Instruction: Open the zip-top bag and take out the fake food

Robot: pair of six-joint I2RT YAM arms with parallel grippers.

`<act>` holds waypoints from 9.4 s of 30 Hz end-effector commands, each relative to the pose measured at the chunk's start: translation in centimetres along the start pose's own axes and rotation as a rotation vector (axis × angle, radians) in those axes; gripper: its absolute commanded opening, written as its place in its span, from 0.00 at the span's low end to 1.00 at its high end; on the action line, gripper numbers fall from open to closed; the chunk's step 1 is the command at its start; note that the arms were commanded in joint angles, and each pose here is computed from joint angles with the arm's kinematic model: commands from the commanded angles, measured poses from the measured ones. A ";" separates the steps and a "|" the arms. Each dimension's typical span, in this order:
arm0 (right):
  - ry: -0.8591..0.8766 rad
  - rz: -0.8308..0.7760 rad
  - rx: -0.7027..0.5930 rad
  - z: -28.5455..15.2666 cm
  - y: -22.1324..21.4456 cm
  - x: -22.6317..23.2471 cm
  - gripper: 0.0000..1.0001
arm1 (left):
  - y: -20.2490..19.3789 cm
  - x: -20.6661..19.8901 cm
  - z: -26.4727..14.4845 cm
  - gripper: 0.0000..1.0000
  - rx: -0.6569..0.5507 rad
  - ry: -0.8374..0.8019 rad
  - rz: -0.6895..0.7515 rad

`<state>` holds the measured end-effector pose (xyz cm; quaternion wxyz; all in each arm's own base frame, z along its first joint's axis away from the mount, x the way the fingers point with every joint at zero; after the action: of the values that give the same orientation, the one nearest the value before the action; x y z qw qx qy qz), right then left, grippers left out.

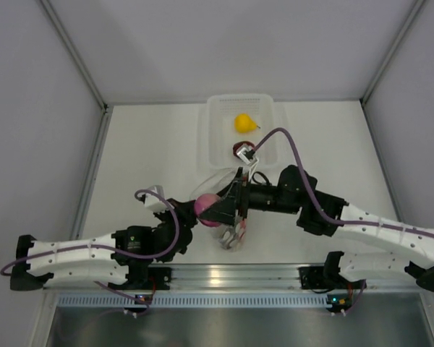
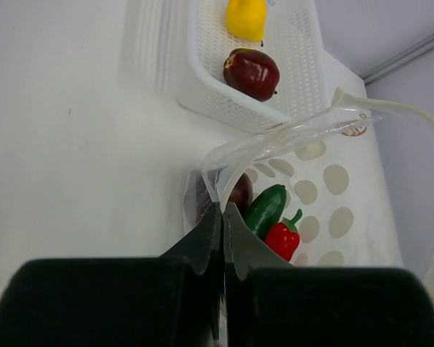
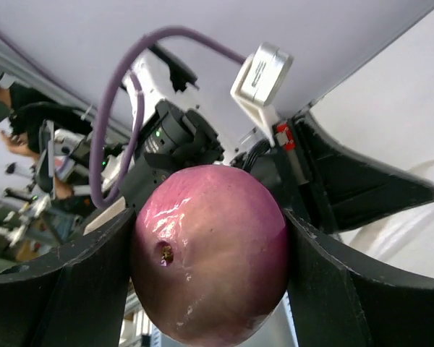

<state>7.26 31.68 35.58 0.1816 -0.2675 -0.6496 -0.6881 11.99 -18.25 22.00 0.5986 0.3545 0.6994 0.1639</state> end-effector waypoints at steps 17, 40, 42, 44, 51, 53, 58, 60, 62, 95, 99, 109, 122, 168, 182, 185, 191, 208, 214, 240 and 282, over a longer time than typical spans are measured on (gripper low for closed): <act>-0.956 -0.196 -0.176 -10.0 16.2 -21.7 0.40 | 7.5 -1.2 -2.0 0.00 -0.023 0.076 0.267; -1.225 -0.226 0.236 -0.5 11.6 -38.1 0.79 | 5.3 -1.0 0.6 0.00 0.095 0.137 0.343; -1.221 -0.229 0.242 -0.4 11.8 -38.3 0.89 | 4.4 -1.3 0.9 0.00 0.120 0.118 0.335; -1.198 -0.235 0.238 -0.3 12.0 -37.8 0.99 | 3.2 -1.6 1.2 0.00 0.152 0.081 0.300; -0.883 -0.087 0.100 -1.3 10.6 -32.6 0.99 | 2.0 -2.8 1.7 0.00 0.163 0.009 0.152; -0.732 -0.090 0.011 -2.2 11.3 -27.9 0.97 | 1.9 -2.8 1.8 0.00 0.152 0.013 0.122; -0.575 -0.081 -0.043 -4.4 6.3 -20.7 0.67 | 2.1 -2.7 2.2 0.00 0.102 0.041 0.061; -0.516 -0.082 -0.039 -3.9 3.7 -18.7 0.65 | 2.2 -3.0 2.3 0.00 0.098 0.042 0.056; -0.491 -0.109 -0.059 -3.7 2.9 -16.4 0.64 | 2.1 -3.6 2.5 0.00 0.101 0.038 0.050; -1.062 -0.386 0.313 -4.3 -9.2 -20.4 0.61 | 2.8 -5.5 -0.5 0.00 0.188 -0.150 -0.198; -0.910 -0.385 0.409 -3.9 -9.6 -19.1 0.60 | 1.7 -4.4 -0.1 0.00 0.193 -0.125 -0.139; -0.959 -0.207 0.392 -2.5 -12.2 -19.5 0.57 | -2.5 -3.0 1.5 0.00 0.269 -0.020 -0.119; -1.099 -0.069 0.295 -4.7 -15.5 -20.0 0.55 | -4.1 -3.3 1.7 0.00 0.266 0.005 -0.106; -0.512 -0.565 0.814 -3.2 -23.2 -18.8 0.52 | -4.8 -2.7 0.5 0.00 0.237 -0.047 0.139; -0.472 -0.594 0.561 -1.7 -19.0 -16.0 0.23 | -4.8 -2.2 0.5 0.00 0.240 -0.046 0.144; -0.478 -0.586 0.533 -1.8 -18.1 -15.5 0.18 | -4.7 -2.0 0.6 0.00 0.230 -0.042 0.155; -0.579 -0.574 0.538 -3.3 -16.3 -14.9 0.02 | -4.8 -1.1 0.7 0.00 0.209 -0.026 0.161; -0.620 -0.584 0.514 -7.7 -11.2 -11.0 0.00 | -4.1 -0.6 0.8 0.00 0.176 -0.012 0.196; -0.617 -0.583 0.513 -8.9 -10.5 -10.3 0.00 | -4.0 -0.5 1.0 0.00 0.155 0.004 0.186; -0.684 -0.481 0.600 -3.6 -9.4 -8.8 0.00 | -3.5 -3.9 -0.3 0.00 0.244 -0.239 0.247; -1.199 -0.299 -0.086 -10.9 15.0 -25.8 0.00 | -1.8 1.6 0.3 0.00 0.130 0.068 0.175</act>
<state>31.52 16.38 28.87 -0.3069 -0.5269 -0.6762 -0.4135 11.69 -18.55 19.43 0.5353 0.4412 0.6971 0.1812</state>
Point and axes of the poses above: each gripper's point midway between its finger pads, its own z axis out along the fingers, its own x axis along the line the jaws close on, y = z × x, the point moved 6 cm from there along -z, back along the fingers, and after that the axes turned 7 degrees about -z, right-handed, at the moved point
